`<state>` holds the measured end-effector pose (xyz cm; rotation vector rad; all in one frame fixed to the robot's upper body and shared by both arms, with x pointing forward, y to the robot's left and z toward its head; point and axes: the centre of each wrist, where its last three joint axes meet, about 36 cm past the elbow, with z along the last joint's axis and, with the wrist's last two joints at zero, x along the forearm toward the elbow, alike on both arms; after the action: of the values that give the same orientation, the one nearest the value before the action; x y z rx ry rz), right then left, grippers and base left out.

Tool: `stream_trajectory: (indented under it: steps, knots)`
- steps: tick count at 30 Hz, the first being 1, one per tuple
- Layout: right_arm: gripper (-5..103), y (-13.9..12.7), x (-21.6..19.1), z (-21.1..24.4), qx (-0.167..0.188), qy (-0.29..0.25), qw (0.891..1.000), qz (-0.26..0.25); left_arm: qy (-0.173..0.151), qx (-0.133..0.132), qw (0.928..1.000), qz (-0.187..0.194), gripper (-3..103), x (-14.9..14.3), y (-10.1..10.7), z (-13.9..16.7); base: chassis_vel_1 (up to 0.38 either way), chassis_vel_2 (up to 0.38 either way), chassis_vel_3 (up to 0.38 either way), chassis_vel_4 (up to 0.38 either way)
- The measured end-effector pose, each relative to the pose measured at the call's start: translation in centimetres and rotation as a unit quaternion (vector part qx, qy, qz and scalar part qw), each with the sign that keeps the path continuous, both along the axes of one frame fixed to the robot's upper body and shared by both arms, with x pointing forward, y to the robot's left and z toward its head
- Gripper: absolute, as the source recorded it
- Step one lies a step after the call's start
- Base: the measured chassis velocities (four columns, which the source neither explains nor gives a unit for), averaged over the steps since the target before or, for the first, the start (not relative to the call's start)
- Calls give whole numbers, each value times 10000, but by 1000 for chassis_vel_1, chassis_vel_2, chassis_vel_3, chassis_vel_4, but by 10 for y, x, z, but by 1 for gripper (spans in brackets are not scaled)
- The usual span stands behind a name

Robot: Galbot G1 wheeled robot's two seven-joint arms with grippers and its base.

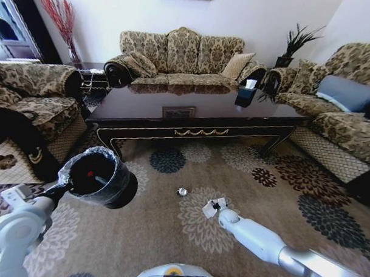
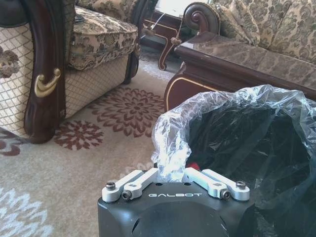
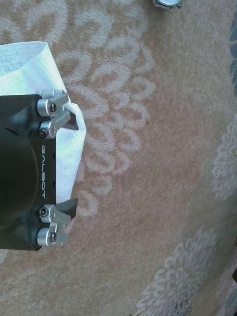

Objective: Move to the front of the table and pick up the trash from the floor, then place it into the trash bin.

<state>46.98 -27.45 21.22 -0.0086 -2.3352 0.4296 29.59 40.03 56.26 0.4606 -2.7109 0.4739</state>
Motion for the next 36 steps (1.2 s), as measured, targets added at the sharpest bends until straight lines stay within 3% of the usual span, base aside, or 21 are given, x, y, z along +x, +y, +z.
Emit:
stream_trajectory:
  steps: [8, 16, 28, 34, 36]
  knots:
    - [99, 1, -3, 0, 38, 69, 10000, 57, -351, -74, 9992, -173, 3, -10, -15, 19, 0, 0, 0, 0]
    - [100, 19, 2, 2, 649, 55, 9974, -298, -345, -151, 9991, -192, 3, -9, -21, 15, 0, 0, 0, 0]
    - [101, 16, -2, -8, 327, 213, 9989, -260, -294, -136, 9993, -188, 3, -6, -20, 11, 0, 0, 0, 0]
    - [76, 10, -5, -11, 263, 275, 9991, -188, -259, -129, 9994, -190, 3, -5, -21, 9, 0, 0, 0, 0]
    - [76, 8, -6, -12, 241, 289, 9991, -184, -257, -128, 9994, -189, 3, -5, -21, 9, 0, 0, 0, 0]
